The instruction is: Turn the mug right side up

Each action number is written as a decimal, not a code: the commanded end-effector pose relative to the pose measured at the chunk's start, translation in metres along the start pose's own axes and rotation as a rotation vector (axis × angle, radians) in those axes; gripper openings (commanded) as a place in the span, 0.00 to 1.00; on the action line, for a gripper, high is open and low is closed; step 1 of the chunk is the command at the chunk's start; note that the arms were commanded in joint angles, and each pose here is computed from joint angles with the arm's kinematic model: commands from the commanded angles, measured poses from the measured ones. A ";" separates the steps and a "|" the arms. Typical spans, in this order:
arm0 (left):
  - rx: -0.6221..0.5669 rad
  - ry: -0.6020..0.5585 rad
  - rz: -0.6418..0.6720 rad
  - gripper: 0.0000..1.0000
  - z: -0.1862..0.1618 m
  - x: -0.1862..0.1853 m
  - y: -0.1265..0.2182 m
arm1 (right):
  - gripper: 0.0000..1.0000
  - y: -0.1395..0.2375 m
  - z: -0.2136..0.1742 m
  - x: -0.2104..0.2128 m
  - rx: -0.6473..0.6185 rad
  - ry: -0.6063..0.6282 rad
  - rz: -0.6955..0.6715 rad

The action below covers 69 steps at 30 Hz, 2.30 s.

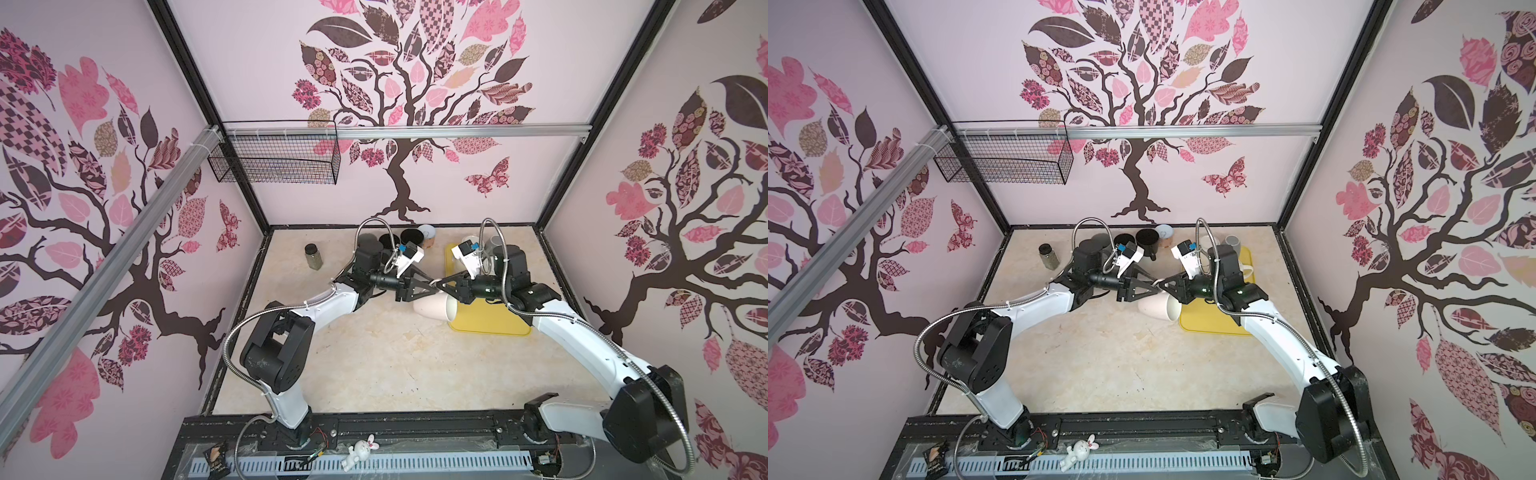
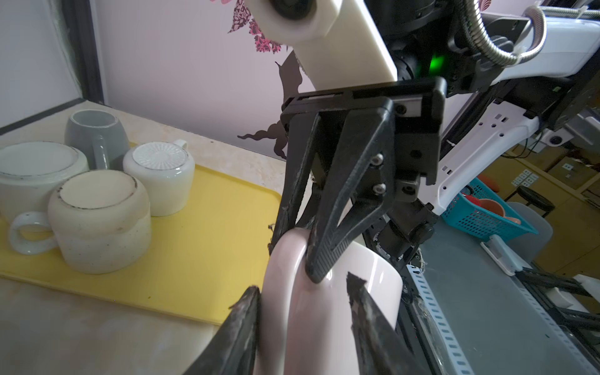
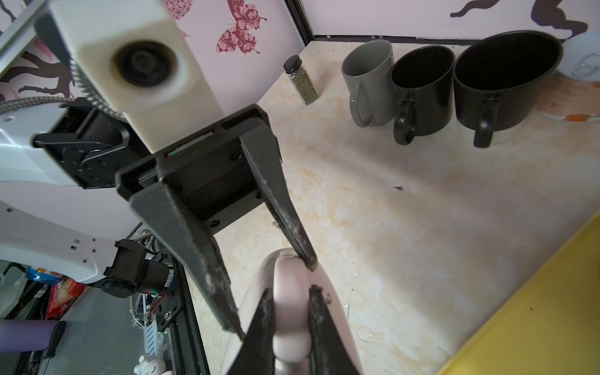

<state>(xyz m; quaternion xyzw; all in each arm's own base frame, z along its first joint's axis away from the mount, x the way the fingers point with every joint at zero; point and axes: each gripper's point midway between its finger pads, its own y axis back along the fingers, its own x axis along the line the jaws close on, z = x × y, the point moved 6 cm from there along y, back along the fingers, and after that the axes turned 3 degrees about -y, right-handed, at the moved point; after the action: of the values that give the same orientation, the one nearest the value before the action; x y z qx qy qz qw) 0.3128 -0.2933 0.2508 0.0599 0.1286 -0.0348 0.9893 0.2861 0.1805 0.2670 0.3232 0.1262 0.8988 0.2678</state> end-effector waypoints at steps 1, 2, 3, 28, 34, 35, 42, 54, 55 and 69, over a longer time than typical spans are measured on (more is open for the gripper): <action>-0.017 -0.039 0.034 0.50 0.008 0.000 0.004 | 0.00 -0.003 0.017 -0.002 -0.026 0.006 -0.028; -0.016 -0.035 0.047 0.52 0.007 0.002 0.005 | 0.00 -0.006 0.017 -0.005 -0.019 -0.002 -0.040; -0.016 -0.033 0.057 0.53 0.006 0.003 0.006 | 0.00 -0.008 0.017 -0.008 -0.014 -0.006 -0.054; 0.071 0.407 1.058 0.59 -0.062 -0.011 0.155 | 0.00 -0.176 -0.019 -0.052 0.681 0.283 -0.596; 0.058 0.368 1.117 0.61 -0.053 -0.018 0.165 | 0.00 -0.210 -0.030 -0.051 0.794 0.308 -0.595; 0.061 0.365 1.123 0.62 -0.053 -0.019 0.166 | 0.00 -0.213 -0.036 -0.054 0.811 0.307 -0.596; 0.068 0.363 1.141 0.65 -0.055 -0.022 0.169 | 0.30 -0.219 -0.019 -0.040 0.739 0.325 -0.564; 0.054 0.397 1.160 0.61 -0.056 -0.018 0.171 | 0.46 -0.191 0.033 0.010 0.532 0.303 -0.444; 0.048 0.410 1.150 0.60 -0.057 -0.016 0.170 | 0.46 -0.185 0.037 0.015 0.507 0.301 -0.436; 0.121 0.569 0.829 0.41 -0.053 0.053 0.131 | 0.47 -0.108 0.007 0.042 0.348 0.174 -0.341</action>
<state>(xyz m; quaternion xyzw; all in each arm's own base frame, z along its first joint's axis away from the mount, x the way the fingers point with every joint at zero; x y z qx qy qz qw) 0.3470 -0.1426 0.1787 0.1882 0.3655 0.4177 0.8103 0.3249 0.3052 0.2358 0.2432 0.3993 0.8154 0.3413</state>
